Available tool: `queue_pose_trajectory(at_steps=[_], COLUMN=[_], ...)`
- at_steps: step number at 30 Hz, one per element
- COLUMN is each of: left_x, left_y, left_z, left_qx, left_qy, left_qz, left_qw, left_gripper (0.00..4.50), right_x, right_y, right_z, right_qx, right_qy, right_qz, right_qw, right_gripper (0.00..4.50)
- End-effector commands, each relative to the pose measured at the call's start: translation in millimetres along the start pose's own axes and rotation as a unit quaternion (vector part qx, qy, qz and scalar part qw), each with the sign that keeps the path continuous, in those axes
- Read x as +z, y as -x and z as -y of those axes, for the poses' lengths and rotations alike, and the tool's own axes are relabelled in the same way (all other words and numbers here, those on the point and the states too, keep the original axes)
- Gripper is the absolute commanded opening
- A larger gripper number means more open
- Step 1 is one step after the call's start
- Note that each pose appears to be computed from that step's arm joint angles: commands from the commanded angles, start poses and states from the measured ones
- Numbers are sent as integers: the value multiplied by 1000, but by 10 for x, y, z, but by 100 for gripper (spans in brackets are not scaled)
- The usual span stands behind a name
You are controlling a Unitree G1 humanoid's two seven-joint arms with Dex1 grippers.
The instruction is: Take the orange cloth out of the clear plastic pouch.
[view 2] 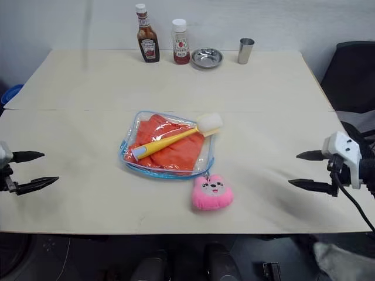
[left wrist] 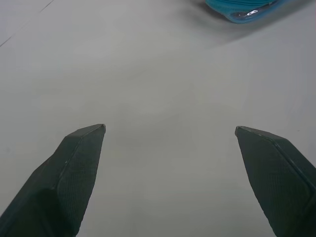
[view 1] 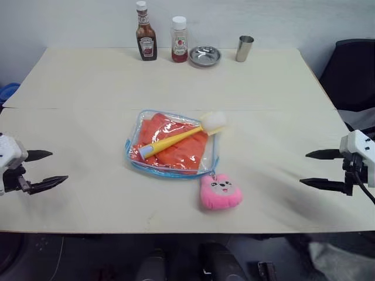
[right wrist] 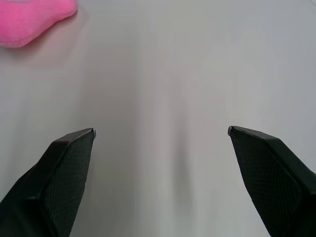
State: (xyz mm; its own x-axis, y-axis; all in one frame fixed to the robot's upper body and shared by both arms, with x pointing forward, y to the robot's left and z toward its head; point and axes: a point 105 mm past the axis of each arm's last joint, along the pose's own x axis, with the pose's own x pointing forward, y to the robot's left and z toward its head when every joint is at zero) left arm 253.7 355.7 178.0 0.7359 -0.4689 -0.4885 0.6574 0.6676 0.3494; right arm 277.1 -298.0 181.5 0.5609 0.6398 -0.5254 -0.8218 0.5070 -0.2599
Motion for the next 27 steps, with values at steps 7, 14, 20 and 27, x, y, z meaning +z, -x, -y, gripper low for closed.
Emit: queue_pose_trajectory(at_steps=[7, 14, 20, 27], left_x=[43, 85, 152, 750], left_y=[-32, -37, -61, -361], left_z=[41, 78, 108, 324], left_qx=[2, 1, -8, -88], left_qy=[-12, 2, 34, 37], left_qz=[8, 19, 37, 131], left_qw=[1000, 1000, 999, 987], left_gripper=[448, 448, 448, 448], right_x=[197, 266, 281, 400], right_y=[45, 42, 35, 9], right_z=[89, 90, 30, -79], right_qx=[-37, -41, -29, -16], right_qy=[18, -3, -30, -38], right_qz=[38, 54, 60, 96], right_qw=[998, 998, 997, 995], right_gripper=[450, 450, 450, 450])
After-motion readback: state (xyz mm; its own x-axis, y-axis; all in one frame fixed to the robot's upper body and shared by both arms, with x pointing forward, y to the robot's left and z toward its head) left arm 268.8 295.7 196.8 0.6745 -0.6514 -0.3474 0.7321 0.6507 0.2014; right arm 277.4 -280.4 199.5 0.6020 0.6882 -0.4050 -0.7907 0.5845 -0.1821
